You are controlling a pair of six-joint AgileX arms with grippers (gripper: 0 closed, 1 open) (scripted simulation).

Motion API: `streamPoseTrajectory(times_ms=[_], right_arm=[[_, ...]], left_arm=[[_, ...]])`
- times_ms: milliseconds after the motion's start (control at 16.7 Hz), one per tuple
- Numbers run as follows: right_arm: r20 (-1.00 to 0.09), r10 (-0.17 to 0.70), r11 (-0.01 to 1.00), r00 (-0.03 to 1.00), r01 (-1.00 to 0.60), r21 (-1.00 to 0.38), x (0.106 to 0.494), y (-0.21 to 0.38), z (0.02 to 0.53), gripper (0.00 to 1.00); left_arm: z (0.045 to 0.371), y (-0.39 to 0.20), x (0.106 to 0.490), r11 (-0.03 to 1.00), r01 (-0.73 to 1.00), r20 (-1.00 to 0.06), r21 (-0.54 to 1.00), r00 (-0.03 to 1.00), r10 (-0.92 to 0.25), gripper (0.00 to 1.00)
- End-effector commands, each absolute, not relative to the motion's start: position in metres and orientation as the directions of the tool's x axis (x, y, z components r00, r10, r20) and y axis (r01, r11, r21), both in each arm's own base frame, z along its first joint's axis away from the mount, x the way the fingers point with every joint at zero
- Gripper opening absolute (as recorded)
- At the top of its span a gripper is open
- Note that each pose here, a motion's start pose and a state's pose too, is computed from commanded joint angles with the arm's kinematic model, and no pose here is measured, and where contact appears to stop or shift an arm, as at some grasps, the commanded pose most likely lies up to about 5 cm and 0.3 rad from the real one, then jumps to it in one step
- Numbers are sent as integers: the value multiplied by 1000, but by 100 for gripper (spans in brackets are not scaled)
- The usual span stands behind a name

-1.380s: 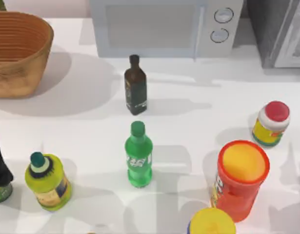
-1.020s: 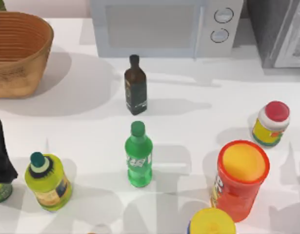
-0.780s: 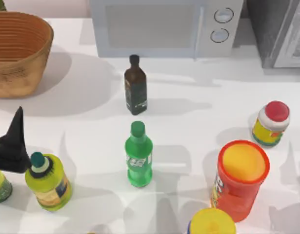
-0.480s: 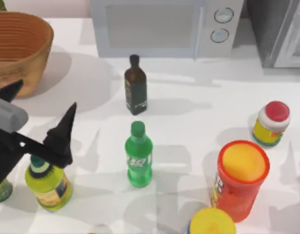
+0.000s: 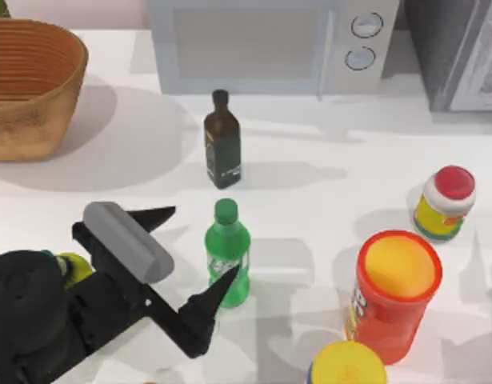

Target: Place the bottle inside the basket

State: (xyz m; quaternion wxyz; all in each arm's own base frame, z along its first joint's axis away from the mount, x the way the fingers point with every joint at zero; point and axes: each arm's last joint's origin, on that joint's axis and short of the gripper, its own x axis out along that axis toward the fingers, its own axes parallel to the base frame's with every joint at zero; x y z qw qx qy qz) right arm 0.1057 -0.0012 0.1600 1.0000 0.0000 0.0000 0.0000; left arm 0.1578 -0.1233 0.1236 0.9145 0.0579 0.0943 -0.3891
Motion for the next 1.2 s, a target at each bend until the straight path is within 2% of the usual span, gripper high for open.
streamPoseTrajectory(times_ms=[180,600,1200], right_arm=[[0,0,1000,1000,0,0,106,-1,160,100],[0,0,1000,1000,0,0,106,-1,160,100],[0,0,1000,1000,0,0,106,-1,160,100]], left_arm=[[105,-122,148,691,723,-289,3,662,-692,100],[105,-124,150,693,721,-291,2,663,-690,100],[86,-166,190,693,721,-296,1,662,-689,100]])
